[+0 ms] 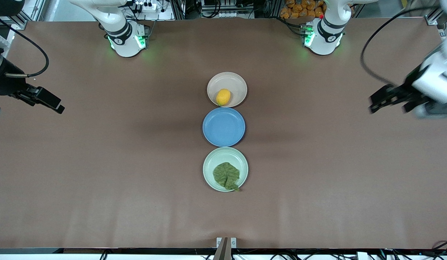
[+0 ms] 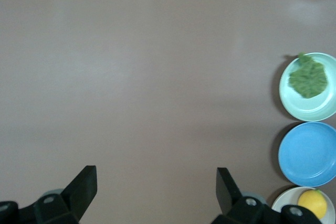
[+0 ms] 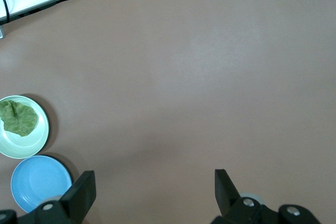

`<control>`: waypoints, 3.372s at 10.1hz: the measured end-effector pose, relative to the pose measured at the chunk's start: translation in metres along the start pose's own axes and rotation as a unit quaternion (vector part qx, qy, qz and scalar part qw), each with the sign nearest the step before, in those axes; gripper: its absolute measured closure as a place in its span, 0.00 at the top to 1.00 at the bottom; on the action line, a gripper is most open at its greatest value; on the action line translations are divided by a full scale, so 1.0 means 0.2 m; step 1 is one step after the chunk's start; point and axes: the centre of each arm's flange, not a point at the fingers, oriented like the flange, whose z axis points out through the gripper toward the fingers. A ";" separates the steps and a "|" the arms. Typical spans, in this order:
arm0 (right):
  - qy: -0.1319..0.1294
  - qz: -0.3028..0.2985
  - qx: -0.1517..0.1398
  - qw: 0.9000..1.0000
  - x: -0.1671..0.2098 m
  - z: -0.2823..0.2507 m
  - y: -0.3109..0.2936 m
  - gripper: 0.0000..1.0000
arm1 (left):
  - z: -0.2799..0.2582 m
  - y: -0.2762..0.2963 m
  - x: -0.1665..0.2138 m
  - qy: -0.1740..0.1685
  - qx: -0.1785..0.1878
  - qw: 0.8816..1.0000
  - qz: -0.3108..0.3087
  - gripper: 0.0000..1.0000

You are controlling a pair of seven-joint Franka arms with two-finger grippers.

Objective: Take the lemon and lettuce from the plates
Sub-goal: 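Reach the left gripper to the lettuce while the right gripper reaches the lemon, then lower and close the left gripper on the lettuce while the right grasps lemon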

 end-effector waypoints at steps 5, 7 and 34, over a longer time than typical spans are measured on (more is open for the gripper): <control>-0.036 -0.032 0.006 0.999 -0.07 0.14 -0.19 1.00 | 0.80 0.73 0.17 0.037 -0.056 0.993 0.095 1.00; -0.064 -0.062 0.009 0.996 -0.13 0.27 -0.39 1.00 | 1.11 0.99 0.17 0.066 -0.080 0.988 0.115 1.00; -0.127 -0.002 -0.003 0.992 -1.66 2.11 -1.71 1.00 | 2.30 1.61 -0.23 0.181 -0.099 0.966 0.155 0.49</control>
